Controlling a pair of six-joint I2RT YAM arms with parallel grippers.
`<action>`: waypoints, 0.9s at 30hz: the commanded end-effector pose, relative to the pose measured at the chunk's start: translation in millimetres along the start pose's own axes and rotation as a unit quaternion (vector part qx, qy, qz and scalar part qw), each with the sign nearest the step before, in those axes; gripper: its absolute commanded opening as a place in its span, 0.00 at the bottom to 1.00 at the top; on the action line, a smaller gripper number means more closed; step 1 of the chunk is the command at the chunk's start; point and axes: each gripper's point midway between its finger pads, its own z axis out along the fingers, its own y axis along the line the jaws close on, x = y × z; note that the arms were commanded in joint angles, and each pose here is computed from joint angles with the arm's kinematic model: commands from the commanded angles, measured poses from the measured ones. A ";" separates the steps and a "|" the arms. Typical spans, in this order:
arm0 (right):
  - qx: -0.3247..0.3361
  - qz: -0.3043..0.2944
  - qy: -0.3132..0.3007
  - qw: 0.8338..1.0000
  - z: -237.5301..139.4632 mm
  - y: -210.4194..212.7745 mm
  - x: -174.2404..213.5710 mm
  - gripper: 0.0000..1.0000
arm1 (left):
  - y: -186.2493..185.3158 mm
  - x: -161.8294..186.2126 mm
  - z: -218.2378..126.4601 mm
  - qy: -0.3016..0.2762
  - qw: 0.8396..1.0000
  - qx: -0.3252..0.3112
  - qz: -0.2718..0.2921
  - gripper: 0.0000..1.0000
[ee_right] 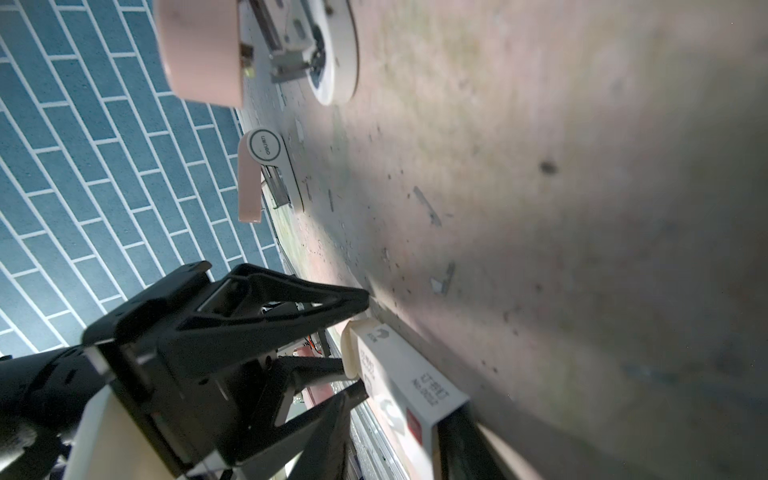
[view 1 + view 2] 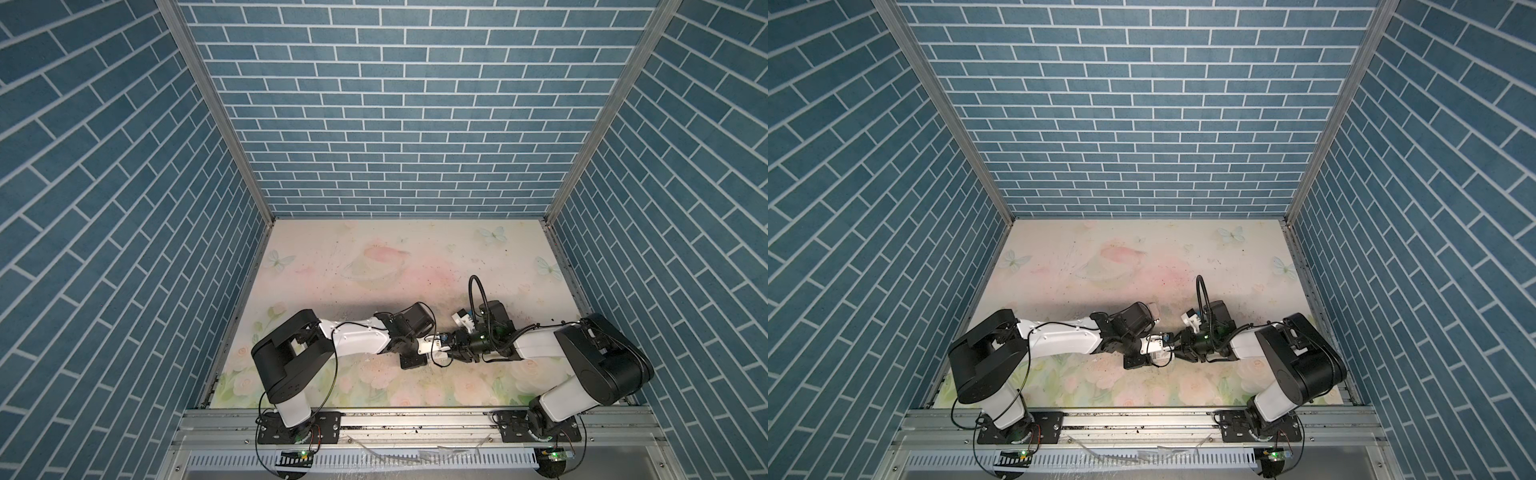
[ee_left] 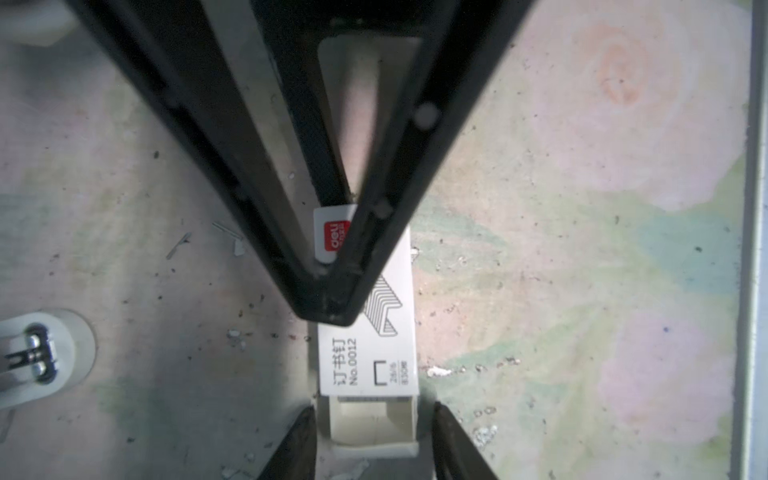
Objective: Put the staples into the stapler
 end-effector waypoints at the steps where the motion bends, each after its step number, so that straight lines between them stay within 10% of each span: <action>1: 0.044 0.015 -0.022 0.999 -0.8 -22.2 1.1 0.38 | -10.4 12.5 1.1 0.024 0.999 0.027 -0.012 0.42; 27: 0.044 -0.006 -0.033 0.998 -7.2 -17.9 4.1 0.38 | -10.1 -1.1 0.9 0.011 0.999 0.039 -0.012 0.50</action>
